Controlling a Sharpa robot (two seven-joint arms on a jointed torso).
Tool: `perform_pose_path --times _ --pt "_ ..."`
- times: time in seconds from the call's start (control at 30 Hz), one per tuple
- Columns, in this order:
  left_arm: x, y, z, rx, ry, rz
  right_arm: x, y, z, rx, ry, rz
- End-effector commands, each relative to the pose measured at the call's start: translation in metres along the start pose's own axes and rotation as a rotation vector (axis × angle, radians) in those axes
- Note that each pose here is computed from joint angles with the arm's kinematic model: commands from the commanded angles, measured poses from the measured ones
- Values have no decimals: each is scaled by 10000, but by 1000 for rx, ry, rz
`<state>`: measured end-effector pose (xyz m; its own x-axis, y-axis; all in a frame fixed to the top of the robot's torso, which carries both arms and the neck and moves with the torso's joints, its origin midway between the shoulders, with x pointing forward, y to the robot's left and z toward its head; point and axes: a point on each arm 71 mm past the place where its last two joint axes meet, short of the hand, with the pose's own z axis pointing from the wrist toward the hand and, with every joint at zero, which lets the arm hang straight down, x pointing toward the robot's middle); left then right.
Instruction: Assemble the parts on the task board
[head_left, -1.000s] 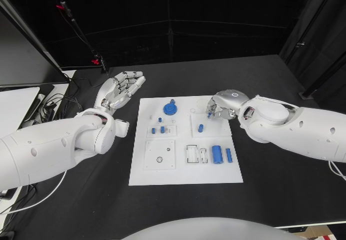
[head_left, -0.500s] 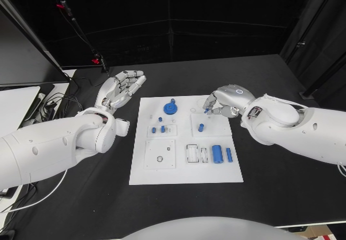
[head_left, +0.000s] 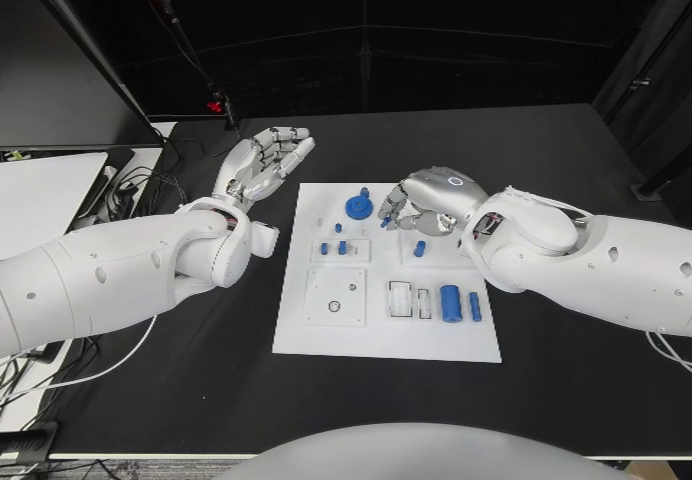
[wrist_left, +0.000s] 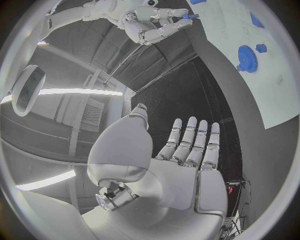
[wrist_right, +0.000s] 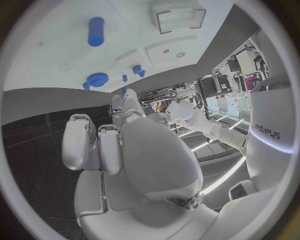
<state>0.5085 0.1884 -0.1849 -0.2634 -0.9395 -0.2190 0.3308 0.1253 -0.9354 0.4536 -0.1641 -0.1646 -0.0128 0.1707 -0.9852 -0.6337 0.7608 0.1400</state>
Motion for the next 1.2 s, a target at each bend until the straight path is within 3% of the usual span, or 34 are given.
perform_pose_path --times 0.03,0.33,0.67,1.2 --pt "5 -100 3 130 5 -7 37 99 58 -39 37 15" --pt "5 -98 5 130 5 -7 205 376 132 -106 102 48" --pt "14 -100 8 131 7 -9 460 494 86 -105 187 80" --pt "8 -100 4 131 6 -8 620 580 131 -111 228 79"
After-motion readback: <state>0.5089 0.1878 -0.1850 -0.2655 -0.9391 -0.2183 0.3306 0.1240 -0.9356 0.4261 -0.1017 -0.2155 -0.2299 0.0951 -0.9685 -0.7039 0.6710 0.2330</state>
